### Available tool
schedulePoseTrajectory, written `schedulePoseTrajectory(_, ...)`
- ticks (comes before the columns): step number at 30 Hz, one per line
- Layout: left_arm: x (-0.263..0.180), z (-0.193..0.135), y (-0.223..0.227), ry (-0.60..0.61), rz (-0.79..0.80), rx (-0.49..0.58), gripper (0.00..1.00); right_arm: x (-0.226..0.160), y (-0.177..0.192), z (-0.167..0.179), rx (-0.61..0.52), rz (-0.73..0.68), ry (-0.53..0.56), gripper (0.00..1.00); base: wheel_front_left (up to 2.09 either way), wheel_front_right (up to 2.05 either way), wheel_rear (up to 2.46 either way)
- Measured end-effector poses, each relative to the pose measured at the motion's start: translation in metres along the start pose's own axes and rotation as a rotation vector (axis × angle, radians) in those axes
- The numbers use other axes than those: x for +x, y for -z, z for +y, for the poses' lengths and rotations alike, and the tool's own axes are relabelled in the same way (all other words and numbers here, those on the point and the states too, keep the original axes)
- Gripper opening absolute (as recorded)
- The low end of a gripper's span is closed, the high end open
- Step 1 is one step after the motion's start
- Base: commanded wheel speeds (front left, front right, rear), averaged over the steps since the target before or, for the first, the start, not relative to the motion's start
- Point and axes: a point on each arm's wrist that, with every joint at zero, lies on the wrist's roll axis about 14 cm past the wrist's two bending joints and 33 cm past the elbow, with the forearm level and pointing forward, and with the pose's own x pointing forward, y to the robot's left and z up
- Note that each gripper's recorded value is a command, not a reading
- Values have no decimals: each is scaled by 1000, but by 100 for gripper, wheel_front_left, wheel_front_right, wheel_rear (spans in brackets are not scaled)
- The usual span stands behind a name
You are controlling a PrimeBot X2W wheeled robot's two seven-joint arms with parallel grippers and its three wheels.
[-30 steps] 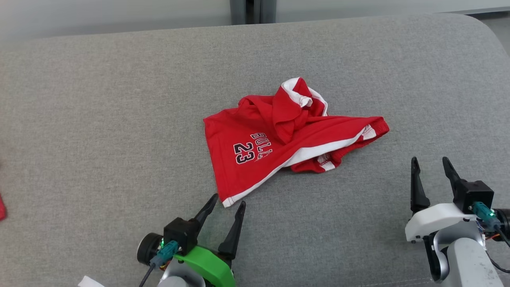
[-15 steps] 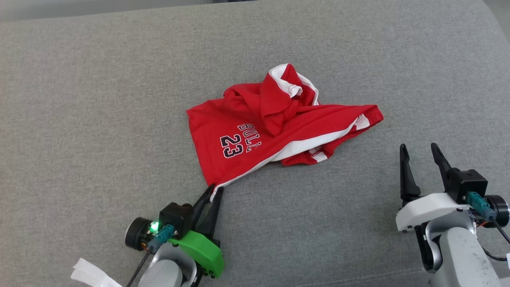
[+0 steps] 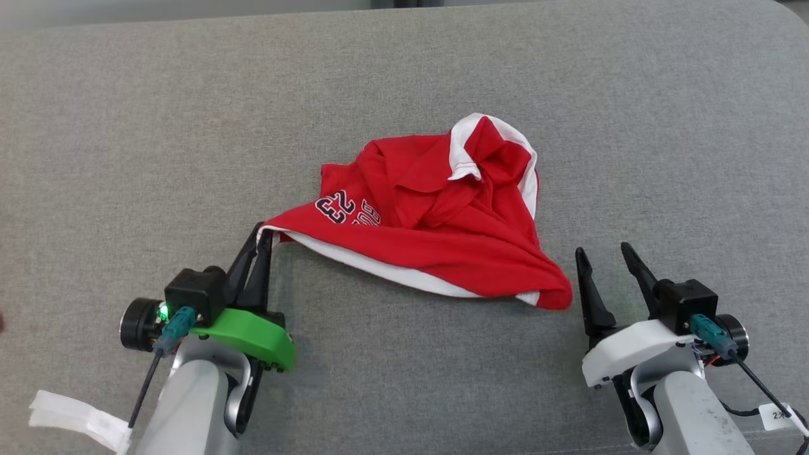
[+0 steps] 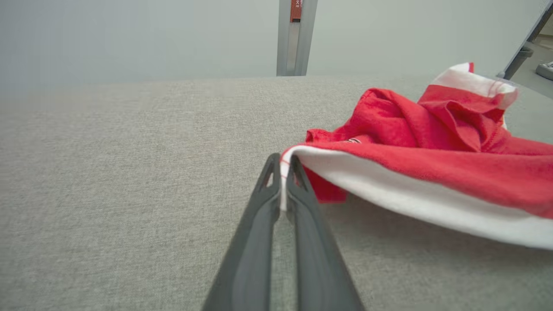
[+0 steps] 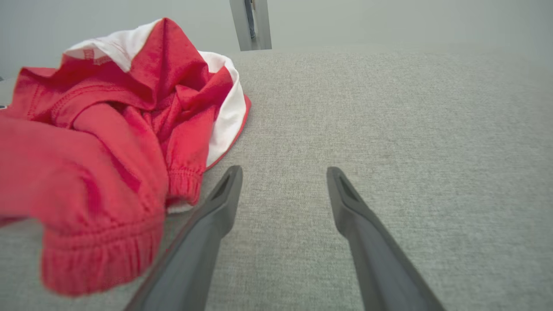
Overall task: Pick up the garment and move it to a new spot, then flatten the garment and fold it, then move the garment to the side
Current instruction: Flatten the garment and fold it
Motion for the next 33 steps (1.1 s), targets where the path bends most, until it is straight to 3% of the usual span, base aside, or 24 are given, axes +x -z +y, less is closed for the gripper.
schedulePoseTrajectory(4, 6, 12, 6, -22, 28, 24, 0, 3, 5, 10, 4, 17, -31, 100, 0, 0, 0)
schedulePoseTrajectory(5, 5, 14, 10, -26, 41, 25, 13, 3, 6, 11, 3, 18, -35, 100, 0, 0, 0)
schedulePoseTrajectory(6, 4, 16, 16, -31, 60, 32, 77, 4, 5, 12, 1, 16, -40, 100, 0, 0, 0)
schedulePoseTrajectory(7, 1, 19, 22, -39, 82, 36, 100, 4, 5, 16, -1, 15, -51, 100, 0, 0, 0)
schedulePoseTrajectory(18, -52, 50, 48, -237, 143, -11, 100, -14, -24, 71, -26, -83, -214, 100, 0, 0, 0)
schedulePoseTrajectory(27, -77, 44, 42, -248, 115, -30, 100, -29, 0, 100, -221, -20, -383, 100, 0, 0, 0)
schedulePoseTrajectory(32, -80, 41, 33, -245, 86, -44, 100, -20, 11, 102, -283, 19, -406, 100, 0, 0, 0)
schedulePoseTrajectory(33, -81, 41, 32, -246, 82, -44, 100, -19, 13, 102, -291, 27, -408, 96, 0, 0, 0)
